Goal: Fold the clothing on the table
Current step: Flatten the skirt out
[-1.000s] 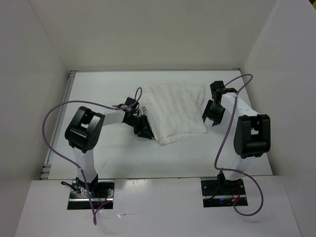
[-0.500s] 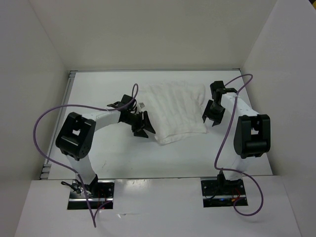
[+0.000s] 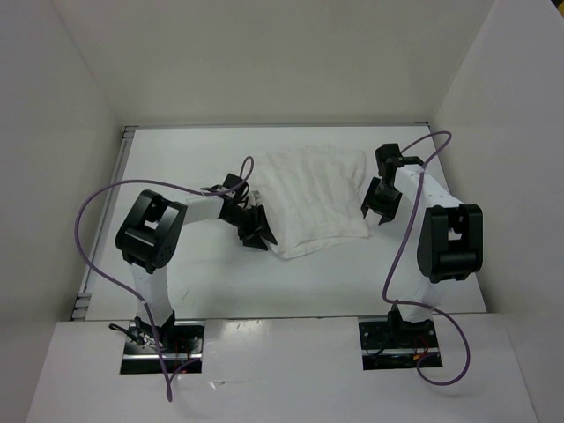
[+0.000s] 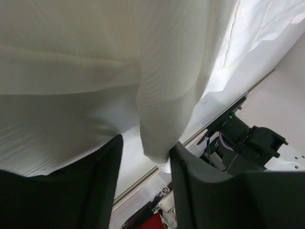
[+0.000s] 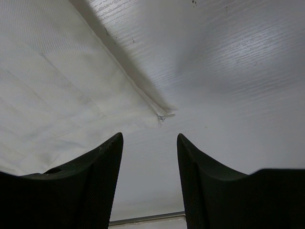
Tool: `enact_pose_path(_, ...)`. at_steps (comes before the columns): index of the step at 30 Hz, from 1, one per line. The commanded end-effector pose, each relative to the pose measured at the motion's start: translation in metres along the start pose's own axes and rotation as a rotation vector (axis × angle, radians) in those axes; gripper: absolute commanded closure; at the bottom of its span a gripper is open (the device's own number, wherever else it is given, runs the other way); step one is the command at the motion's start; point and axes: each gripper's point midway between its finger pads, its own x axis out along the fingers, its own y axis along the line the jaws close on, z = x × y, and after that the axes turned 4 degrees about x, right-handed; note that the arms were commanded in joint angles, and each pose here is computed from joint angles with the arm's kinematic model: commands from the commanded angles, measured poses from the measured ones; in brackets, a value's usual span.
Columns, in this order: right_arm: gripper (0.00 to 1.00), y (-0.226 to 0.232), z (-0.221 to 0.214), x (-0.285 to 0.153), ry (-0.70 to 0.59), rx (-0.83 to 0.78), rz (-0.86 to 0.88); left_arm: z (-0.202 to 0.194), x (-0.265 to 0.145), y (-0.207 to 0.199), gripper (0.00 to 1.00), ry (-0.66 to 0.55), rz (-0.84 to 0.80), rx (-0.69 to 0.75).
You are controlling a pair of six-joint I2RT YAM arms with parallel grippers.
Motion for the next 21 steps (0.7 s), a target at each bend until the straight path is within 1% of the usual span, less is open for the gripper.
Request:
enact_pose_path(1,0.45,0.005,0.015,-0.008,-0.051,-0.011,0.013,0.002,0.009,0.002,0.52,-0.001,0.001,0.017)
enact_pose_path(2,0.45,0.005,0.015,-0.008,-0.051,-0.011,0.013,0.002,0.009,0.002,0.63,-0.001,0.001,0.017)
enact_pose_path(3,0.45,0.005,0.015,-0.008,-0.051,-0.011,0.013,0.002,0.009,0.003,0.68,-0.001,0.001,0.026)
enact_pose_path(5,0.45,0.006,0.013,-0.005,-0.037,-0.012,0.017,-0.003,0.007,0.004,0.73,0.013,0.000,0.028)
enact_pose_path(6,0.45,0.007,0.015,-0.001,-0.035,-0.012,0.016,-0.005,0.003,0.001,0.80,0.005,-0.006,0.037)
enact_pose_path(8,0.45,0.007,0.013,0.003,-0.025,-0.013,0.009,-0.004,0.000,-0.002,0.83,-0.003,-0.012,0.056)
enact_pose_path(11,0.45,0.010,0.012,0.022,0.006,-0.024,0.004,-0.009,0.000,0.002,0.89,0.011,-0.002,0.051)
enact_pose_path(14,0.45,0.011,0.009,0.032,0.030,-0.025,0.005,-0.011,0.001,0.005,0.92,0.016,0.002,0.046)
enact_pose_path(15,0.45,0.017,0.009,0.032,0.034,-0.024,0.035,-0.011,0.001,0.005,0.94,0.016,0.002,0.046)
enact_pose_path(18,0.45,0.018,-0.006,0.046,0.097,-0.034,0.050,-0.011,0.001,0.006,0.94,0.016,0.002,0.055)
enact_pose_path(20,0.45,0.019,-0.010,0.050,0.117,-0.033,0.061,-0.011,0.001,0.006,0.94,0.016,0.002,0.068)
enact_pose_path(21,0.48,0.021,-0.016,0.055,0.140,-0.041,0.074,-0.014,0.003,0.010,0.94,0.031,0.012,0.054)
